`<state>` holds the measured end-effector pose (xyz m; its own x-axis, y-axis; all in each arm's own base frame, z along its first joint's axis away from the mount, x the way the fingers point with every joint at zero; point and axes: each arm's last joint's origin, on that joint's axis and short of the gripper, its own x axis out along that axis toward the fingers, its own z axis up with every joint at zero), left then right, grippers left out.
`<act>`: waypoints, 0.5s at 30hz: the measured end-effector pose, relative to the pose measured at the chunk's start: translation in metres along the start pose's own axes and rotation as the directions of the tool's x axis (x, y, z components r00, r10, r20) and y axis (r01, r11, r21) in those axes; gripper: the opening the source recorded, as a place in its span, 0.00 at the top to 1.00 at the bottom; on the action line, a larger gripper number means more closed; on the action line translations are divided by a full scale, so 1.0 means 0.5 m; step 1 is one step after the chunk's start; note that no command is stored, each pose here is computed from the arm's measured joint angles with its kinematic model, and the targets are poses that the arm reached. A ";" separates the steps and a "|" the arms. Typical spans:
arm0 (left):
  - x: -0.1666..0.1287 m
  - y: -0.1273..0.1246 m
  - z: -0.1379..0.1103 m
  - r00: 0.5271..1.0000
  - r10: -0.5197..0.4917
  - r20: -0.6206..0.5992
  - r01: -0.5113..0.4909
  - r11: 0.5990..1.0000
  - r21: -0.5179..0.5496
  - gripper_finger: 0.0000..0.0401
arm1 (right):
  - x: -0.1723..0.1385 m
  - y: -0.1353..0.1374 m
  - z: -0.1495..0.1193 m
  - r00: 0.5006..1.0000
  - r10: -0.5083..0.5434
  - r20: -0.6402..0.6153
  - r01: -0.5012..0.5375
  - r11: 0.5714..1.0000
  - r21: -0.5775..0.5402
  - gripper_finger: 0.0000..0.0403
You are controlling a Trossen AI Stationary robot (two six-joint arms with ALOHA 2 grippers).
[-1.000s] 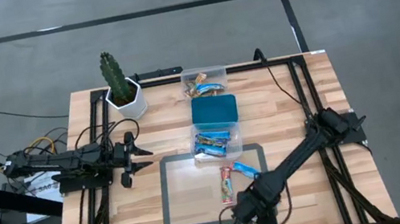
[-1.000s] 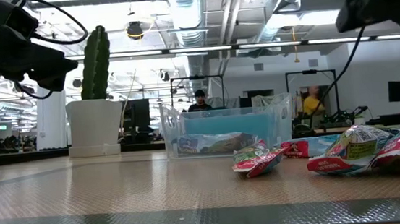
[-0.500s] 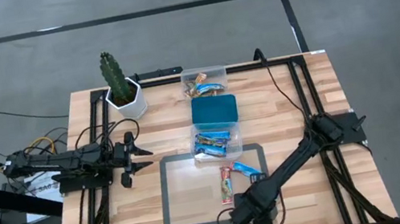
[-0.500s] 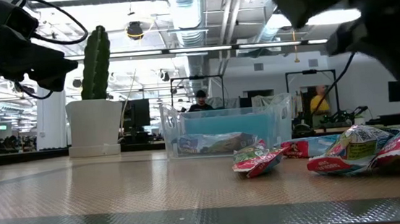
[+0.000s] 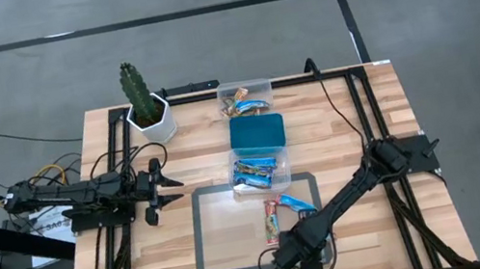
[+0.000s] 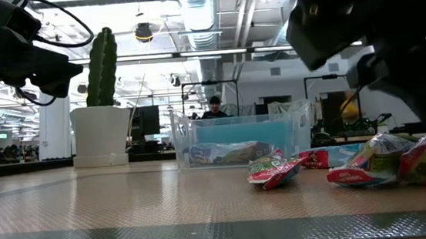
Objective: Pick and place Granola Bars by type
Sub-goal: Put the red granola bar into the blue bin
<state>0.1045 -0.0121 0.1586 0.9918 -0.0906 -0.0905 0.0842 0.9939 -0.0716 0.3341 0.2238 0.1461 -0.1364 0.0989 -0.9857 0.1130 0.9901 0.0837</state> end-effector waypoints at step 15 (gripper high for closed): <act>0.000 0.000 0.000 1.000 0.000 0.000 0.000 1.000 0.000 0.64 | 0.015 -0.013 0.003 1.000 0.005 0.012 -0.005 0.999 0.037 0.90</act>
<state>0.1045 -0.0121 0.1585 0.9918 -0.0905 -0.0906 0.0842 0.9939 -0.0716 0.3339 0.2177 0.1380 -0.1242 0.1025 -0.9869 0.1501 0.9851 0.0835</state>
